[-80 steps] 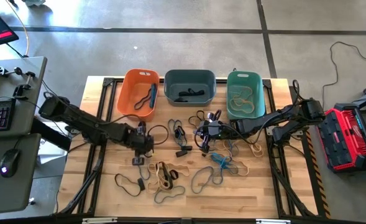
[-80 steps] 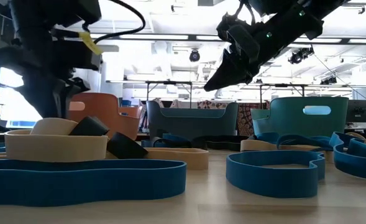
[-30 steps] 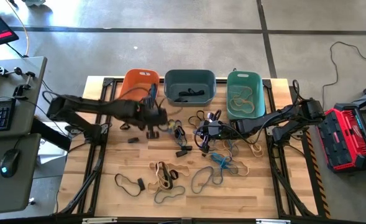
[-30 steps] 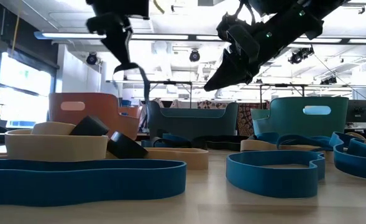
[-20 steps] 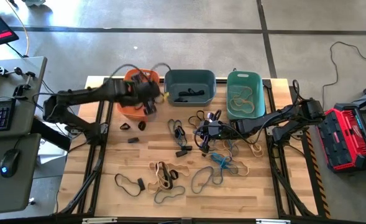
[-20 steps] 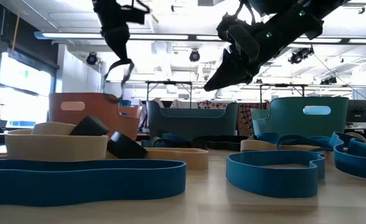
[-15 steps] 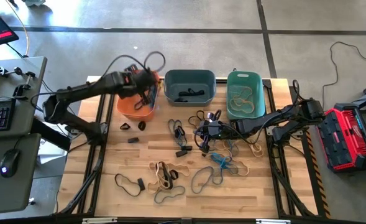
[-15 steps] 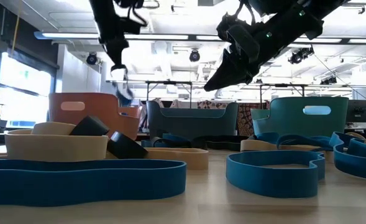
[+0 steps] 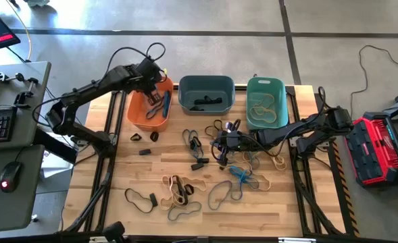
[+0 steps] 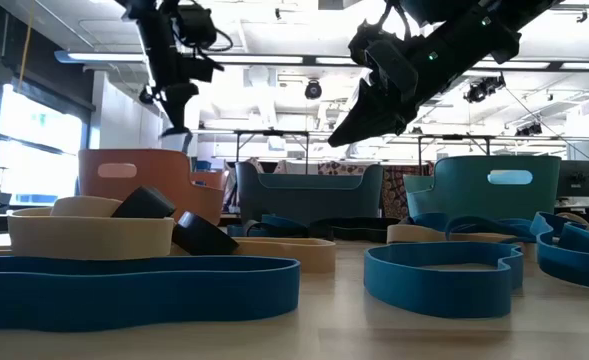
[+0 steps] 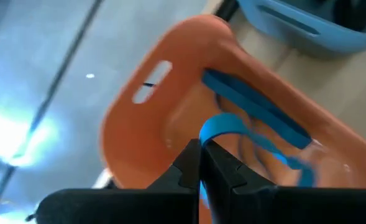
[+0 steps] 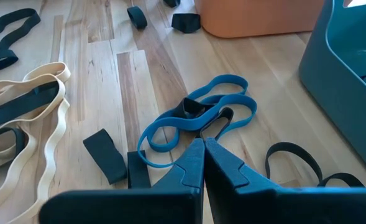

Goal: Sort rubber bands into baskets
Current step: Put the blue rubber band into the orange bin, then put the brown rubber band into the green bin

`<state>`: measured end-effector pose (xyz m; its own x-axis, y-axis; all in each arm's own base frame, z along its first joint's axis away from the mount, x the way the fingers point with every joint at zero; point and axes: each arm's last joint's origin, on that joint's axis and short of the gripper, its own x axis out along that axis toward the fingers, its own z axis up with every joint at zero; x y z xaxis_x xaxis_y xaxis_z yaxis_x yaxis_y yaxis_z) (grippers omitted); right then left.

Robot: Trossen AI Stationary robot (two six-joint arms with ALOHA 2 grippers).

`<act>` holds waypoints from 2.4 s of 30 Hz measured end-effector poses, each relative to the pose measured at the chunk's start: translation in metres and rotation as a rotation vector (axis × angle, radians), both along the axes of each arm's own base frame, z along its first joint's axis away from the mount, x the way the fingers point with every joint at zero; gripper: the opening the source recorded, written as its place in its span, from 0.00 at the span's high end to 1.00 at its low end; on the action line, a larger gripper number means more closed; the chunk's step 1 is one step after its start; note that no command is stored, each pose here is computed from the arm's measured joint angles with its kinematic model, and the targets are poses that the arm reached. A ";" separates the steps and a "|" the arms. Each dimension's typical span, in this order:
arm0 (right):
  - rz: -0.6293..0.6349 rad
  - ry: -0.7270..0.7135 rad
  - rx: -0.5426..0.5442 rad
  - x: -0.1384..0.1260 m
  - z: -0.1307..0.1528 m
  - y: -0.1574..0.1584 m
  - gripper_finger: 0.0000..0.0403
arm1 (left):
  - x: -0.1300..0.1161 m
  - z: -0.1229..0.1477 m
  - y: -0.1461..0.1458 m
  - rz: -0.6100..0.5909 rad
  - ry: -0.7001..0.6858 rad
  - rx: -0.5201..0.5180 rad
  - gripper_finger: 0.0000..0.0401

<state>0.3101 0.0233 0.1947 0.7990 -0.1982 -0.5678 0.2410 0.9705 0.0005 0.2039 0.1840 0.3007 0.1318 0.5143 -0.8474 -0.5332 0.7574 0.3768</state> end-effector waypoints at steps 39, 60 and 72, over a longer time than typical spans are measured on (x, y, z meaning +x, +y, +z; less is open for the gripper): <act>-0.010 -0.004 0.015 0.000 0.000 0.000 1.00 | 0.011 -0.120 0.050 -0.014 0.339 -0.086 0.86; -0.015 -0.006 0.021 0.000 0.000 0.000 1.00 | 0.014 -0.041 -0.020 -0.234 -0.108 -0.107 0.77; -0.021 -0.037 0.034 0.002 0.002 0.000 1.00 | 0.013 -0.059 -0.093 -0.493 -0.334 -0.114 0.90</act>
<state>0.3118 0.0235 0.1970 0.8155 -0.1961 -0.5445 0.2606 0.9645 0.0428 0.2165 0.0907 0.2420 0.5997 0.2334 -0.7654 -0.1848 0.9711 0.1513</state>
